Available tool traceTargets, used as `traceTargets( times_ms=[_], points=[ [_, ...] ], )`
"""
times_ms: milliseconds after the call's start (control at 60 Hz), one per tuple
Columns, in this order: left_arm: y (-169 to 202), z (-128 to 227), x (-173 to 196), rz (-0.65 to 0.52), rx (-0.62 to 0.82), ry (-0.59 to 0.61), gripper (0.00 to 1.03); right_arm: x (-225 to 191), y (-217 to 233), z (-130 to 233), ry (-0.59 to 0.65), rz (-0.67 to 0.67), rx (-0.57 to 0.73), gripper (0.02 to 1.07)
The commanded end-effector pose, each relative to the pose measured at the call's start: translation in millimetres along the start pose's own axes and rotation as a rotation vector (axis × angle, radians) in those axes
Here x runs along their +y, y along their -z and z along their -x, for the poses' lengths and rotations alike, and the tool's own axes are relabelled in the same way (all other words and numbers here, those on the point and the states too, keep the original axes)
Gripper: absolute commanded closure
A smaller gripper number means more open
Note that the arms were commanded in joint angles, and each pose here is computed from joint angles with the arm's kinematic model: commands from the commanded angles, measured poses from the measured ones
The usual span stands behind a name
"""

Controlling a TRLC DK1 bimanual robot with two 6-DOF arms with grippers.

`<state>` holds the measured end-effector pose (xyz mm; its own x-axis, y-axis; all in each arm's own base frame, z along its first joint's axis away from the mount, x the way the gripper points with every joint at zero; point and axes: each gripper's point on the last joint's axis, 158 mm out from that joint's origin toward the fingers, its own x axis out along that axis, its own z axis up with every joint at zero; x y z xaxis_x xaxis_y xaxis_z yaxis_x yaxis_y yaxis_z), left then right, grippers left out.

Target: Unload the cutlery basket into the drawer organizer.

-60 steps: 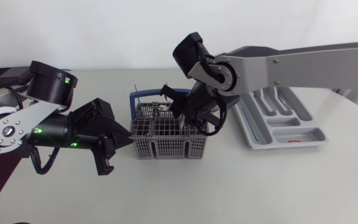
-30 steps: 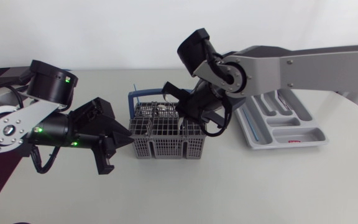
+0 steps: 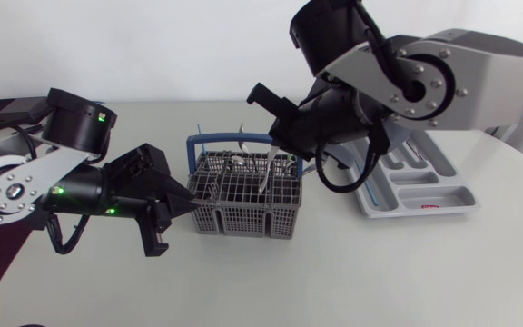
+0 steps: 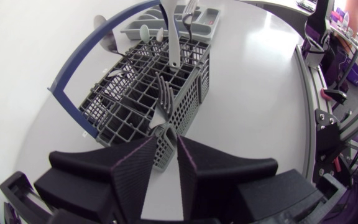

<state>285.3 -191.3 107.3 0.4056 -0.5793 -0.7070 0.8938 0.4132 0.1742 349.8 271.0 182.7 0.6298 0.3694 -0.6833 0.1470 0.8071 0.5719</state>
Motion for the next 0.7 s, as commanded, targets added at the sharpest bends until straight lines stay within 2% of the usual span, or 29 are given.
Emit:
traceTargets(
  times_ms=[0, 217, 417, 567, 683],
  points=[
    [-7, 0, 2, -0.018, -0.008, -0.002, 0.63, -10, 10, 6, 0.025, 0.036, 0.004, 1.01],
    [-12, 5, 3, -0.024, -0.012, -0.015, 0.63, -1, -8, 60, -0.033, 0.118, -0.122, 1.01],
    [-13, 9, 4, -0.027, -0.013, -0.028, 0.63, -16, -16, 116, -0.045, 0.185, -0.146, 1.01],
    [-16, 17, 5, -0.033, -0.023, -0.046, 0.63, -54, -25, 151, 0.022, 0.292, -0.169, 1.01],
    [-12, 21, 6, -0.029, -0.023, -0.058, 0.63, -111, -47, 164, 0.151, 0.355, -0.222, 1.01]
  ],
)
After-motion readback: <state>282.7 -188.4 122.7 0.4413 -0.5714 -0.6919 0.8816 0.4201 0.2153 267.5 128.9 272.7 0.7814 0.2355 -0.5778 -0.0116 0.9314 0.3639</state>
